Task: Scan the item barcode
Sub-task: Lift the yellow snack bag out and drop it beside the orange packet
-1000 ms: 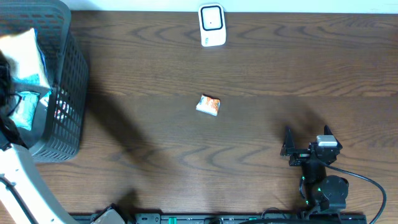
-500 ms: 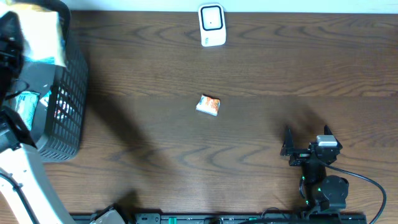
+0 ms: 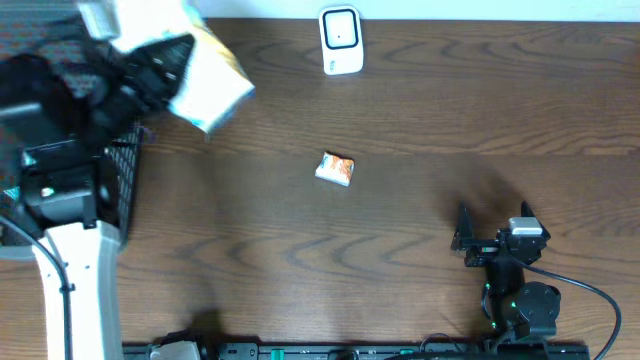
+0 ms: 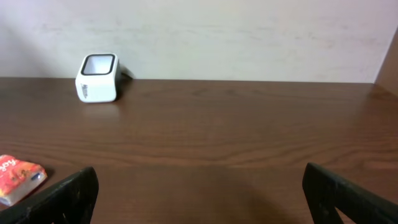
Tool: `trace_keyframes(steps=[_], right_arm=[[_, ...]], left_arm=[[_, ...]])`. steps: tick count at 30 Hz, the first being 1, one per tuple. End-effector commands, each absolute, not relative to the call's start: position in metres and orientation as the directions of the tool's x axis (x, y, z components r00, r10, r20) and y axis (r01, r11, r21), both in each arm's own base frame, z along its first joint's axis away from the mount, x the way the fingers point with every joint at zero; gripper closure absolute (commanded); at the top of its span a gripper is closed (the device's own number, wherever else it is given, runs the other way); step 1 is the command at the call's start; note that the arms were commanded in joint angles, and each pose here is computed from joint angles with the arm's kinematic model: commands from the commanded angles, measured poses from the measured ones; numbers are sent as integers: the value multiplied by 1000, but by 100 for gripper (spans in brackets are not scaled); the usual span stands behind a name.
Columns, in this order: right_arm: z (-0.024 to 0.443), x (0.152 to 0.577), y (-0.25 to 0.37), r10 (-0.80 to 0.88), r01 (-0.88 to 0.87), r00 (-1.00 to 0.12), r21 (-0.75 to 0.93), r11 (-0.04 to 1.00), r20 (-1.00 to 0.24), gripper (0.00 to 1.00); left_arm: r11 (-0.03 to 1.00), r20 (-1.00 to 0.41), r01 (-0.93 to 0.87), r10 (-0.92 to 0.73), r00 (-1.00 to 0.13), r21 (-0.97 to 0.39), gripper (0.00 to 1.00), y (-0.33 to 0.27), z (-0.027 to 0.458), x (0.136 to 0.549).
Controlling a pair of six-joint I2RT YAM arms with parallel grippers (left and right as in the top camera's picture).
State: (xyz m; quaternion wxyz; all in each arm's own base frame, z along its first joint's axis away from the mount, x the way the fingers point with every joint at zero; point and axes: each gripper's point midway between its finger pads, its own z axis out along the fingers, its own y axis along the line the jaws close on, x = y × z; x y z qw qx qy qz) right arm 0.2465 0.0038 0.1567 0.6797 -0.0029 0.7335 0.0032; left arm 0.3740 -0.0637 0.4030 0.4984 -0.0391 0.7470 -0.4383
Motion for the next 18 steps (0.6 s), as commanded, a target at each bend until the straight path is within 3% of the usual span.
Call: trace_keyframes(steps=[1, 6, 18], right_arm=[[157, 246, 4, -11, -11, -75, -10, 1000, -997, 1], [157, 246, 4, -11, -11, -75, -10, 1000, -997, 1], [157, 246, 4, -11, -11, -74, -10, 1000, -997, 1]], left_arm=[[683, -790, 424, -397, -468, -595, 93, -85, 399, 370], [742, -744, 307, -368, -558, -596, 93, -109, 357, 376], [824, -654, 292, -121, -747, -486, 93, -205, 244, 387]])
